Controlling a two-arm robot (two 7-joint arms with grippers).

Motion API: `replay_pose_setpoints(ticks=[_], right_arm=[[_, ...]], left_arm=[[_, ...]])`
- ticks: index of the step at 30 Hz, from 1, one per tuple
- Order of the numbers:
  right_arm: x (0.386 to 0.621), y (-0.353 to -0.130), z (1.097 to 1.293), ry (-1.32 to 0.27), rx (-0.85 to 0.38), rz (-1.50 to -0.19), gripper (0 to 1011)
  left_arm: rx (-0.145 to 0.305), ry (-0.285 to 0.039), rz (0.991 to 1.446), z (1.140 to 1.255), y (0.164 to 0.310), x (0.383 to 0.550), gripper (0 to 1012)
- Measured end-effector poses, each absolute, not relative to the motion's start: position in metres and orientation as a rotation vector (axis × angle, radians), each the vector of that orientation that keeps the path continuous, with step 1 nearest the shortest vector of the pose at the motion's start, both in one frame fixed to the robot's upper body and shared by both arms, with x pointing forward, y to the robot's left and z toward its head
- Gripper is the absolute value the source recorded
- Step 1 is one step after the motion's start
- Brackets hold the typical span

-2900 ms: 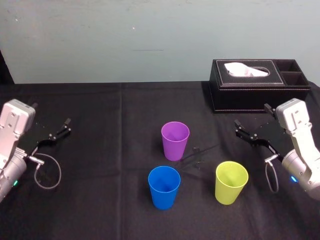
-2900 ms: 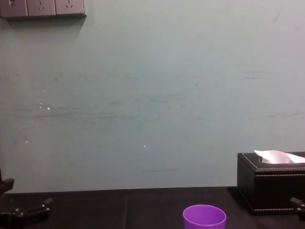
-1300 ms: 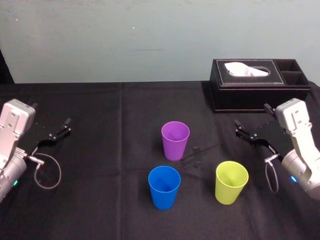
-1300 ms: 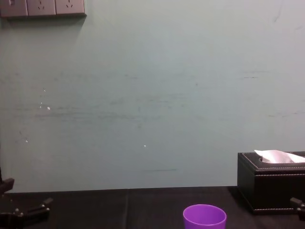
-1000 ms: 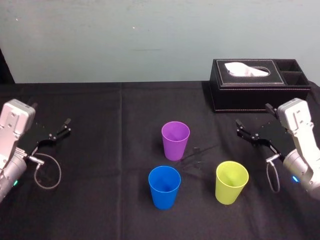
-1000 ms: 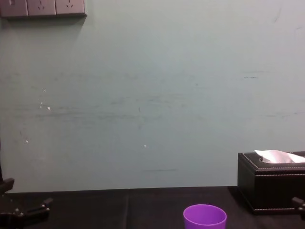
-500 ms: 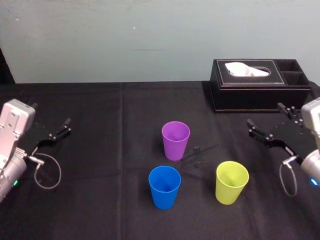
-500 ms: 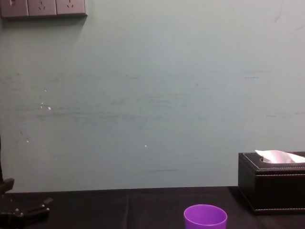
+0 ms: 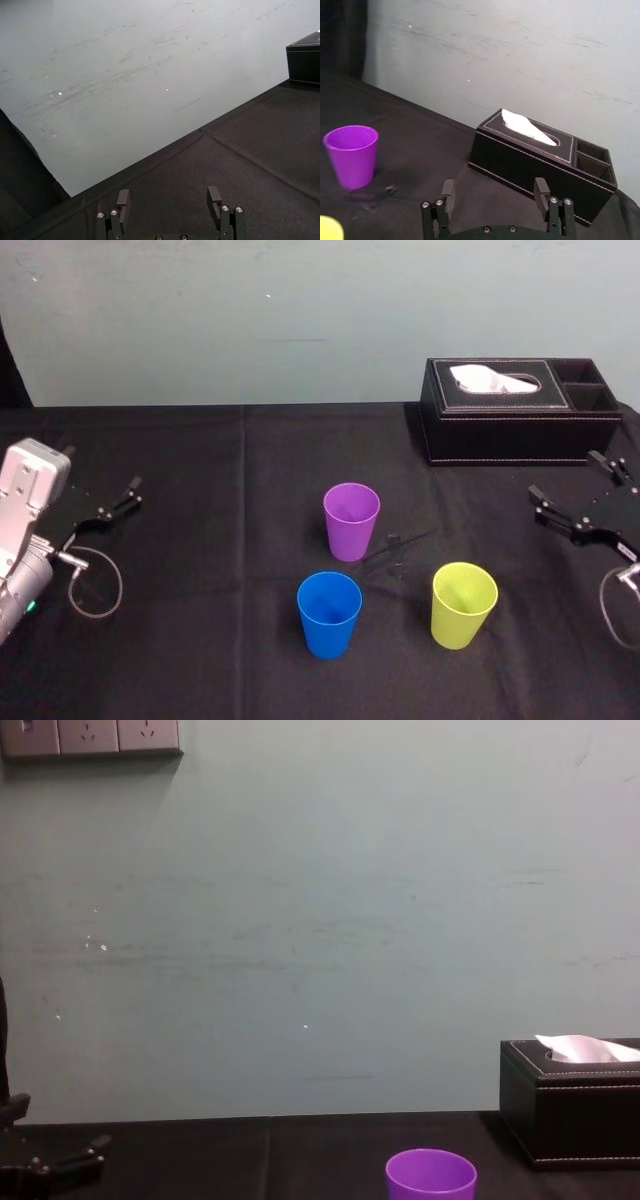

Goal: Stack the three plastic cups sequentially using one hand.

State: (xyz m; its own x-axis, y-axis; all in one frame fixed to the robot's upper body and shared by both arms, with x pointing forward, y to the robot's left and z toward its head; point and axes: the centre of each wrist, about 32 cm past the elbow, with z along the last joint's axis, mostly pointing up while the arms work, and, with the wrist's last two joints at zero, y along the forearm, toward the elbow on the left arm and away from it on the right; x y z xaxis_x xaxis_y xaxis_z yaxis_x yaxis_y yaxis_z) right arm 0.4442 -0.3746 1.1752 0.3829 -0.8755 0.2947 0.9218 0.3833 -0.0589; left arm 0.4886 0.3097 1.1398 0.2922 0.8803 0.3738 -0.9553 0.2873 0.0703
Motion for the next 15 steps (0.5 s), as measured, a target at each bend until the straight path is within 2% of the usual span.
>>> replay_pose_setpoints(ticks=[15], right_arm=[[0.424, -0.397, 1.178, -0.212, -0.267, -0.932, 1000]], left_arm=[[0.305, -0.285, 1.248, 1.14, 0.31, 0.489, 1012]])
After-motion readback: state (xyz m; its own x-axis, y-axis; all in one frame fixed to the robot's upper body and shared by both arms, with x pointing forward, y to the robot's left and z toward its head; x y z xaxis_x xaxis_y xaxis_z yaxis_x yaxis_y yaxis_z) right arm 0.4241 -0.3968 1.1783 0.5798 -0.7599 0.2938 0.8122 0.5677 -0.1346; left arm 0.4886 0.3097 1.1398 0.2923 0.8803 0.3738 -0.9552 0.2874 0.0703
